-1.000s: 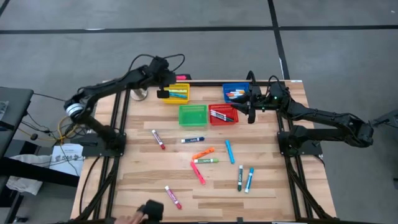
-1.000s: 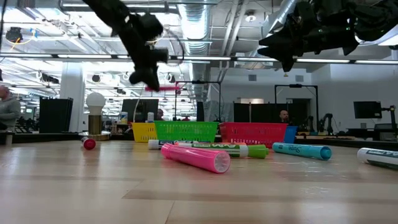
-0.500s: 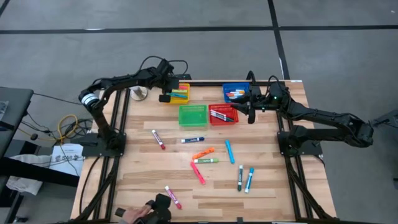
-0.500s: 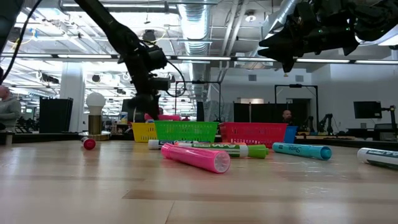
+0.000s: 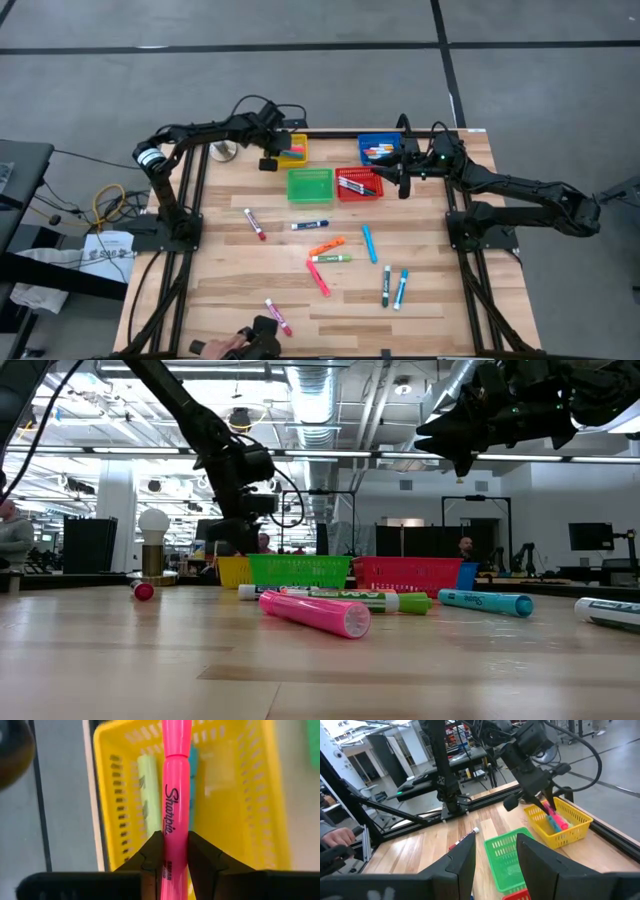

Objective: Pick & Place Markers
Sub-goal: Put the pink highlighter into the yellow bin

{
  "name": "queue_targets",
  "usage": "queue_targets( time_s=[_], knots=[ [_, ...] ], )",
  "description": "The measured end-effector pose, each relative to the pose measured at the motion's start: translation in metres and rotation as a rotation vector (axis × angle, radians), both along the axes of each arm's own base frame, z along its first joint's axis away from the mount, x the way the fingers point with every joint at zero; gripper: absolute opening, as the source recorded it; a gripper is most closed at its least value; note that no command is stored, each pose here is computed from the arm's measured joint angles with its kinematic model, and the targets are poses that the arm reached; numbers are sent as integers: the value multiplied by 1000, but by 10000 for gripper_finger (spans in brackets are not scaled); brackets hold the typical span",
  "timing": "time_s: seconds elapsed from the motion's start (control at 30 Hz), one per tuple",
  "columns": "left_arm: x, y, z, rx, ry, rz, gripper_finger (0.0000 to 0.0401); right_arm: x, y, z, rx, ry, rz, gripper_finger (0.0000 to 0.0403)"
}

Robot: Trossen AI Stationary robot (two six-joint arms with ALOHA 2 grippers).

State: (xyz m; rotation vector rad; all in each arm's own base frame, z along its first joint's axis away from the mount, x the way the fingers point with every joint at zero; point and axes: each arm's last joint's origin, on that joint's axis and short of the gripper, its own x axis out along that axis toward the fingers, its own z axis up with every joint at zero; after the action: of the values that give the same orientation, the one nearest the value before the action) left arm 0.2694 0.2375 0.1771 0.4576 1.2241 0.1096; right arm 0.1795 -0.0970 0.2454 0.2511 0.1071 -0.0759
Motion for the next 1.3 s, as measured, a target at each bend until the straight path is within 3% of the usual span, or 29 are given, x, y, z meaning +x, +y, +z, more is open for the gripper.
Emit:
queue_targets(
  time_s=[0.27, 0.87, 1.0, 1.1, 1.17, 1.3],
  knots=[
    [-2, 0, -1, -14, 10, 28, 66, 0, 0, 0, 0, 0, 0, 131],
    [2, -6, 2, -14, 1, 72, 123, 0, 0, 0, -1, -1, 0, 131],
    [1, -14, 23, 76, -8, 92, 142, 0, 0, 0, -1, -1, 0, 131],
    [1, -29, 51, 101, -112, 142, 151, 0, 0, 0, -1, -1, 0, 131],
    [1, -45, 72, 49, -223, 172, 153, 0, 0, 0, -1, -1, 0, 131],
    [1, -87, 109, -169, -453, 153, 152, 0, 0, 0, -1, -1, 0, 131]
  ],
)
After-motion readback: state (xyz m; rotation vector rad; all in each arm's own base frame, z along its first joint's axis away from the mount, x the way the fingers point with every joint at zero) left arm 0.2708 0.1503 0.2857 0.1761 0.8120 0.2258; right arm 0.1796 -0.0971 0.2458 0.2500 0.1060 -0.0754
